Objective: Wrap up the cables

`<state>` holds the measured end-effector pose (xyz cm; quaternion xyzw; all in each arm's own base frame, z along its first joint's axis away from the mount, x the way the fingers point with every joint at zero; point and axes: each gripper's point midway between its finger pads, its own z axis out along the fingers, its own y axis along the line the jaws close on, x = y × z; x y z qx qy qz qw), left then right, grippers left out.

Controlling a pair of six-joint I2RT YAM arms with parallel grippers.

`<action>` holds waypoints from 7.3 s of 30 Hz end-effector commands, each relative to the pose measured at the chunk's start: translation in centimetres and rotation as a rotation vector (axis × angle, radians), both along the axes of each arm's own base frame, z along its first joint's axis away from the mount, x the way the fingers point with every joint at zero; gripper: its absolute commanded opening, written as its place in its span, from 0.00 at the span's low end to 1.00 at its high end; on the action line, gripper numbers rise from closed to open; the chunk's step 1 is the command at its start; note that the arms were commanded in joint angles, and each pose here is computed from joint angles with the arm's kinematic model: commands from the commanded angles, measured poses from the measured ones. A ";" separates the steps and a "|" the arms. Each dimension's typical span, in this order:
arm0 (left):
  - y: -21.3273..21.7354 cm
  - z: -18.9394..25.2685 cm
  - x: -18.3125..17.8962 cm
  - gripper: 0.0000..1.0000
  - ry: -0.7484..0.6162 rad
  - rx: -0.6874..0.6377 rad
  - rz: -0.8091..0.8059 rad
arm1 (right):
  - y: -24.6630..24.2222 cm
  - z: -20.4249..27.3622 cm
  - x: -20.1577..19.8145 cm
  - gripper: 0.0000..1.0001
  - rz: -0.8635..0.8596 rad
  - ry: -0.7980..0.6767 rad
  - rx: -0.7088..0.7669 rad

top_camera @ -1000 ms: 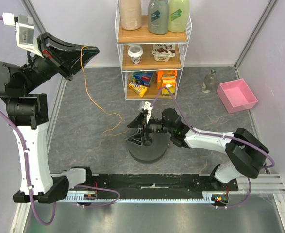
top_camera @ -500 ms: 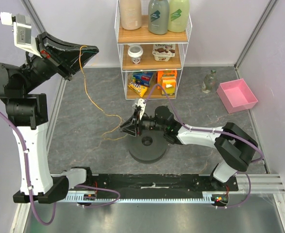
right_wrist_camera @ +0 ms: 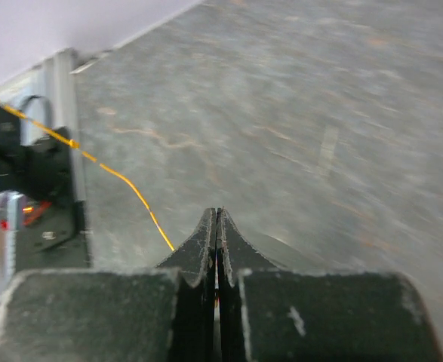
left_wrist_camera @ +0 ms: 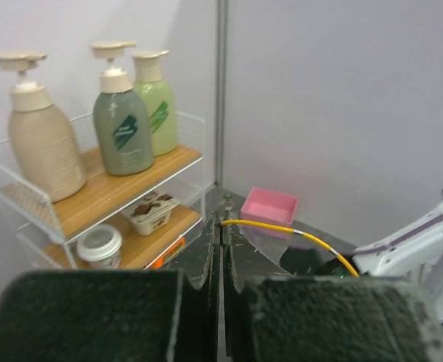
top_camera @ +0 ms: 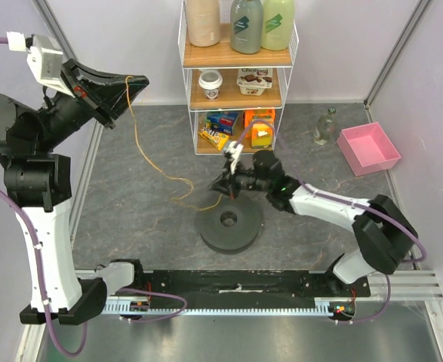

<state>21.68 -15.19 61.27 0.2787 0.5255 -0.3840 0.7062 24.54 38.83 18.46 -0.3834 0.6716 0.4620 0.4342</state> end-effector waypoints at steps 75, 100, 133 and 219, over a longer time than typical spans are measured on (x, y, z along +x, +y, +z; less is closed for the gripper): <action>18.4 -55.5 18.3 0.02 0.933 0.866 0.682 | -49.3 -10.5 12.5 0.00 -0.742 -0.112 -0.831; 21.3 -59.3 18.6 0.01 1.137 0.887 0.768 | -49.0 -11.5 11.8 0.00 -0.716 -0.120 -0.860; -10.3 -23.6 8.0 0.71 0.101 0.364 -0.203 | -32.4 14.5 12.2 0.00 -0.763 -0.033 0.118; -23.0 -23.3 -0.4 0.02 0.829 0.263 -1.083 | -16.6 17.2 -2.0 0.98 0.209 -0.823 -0.239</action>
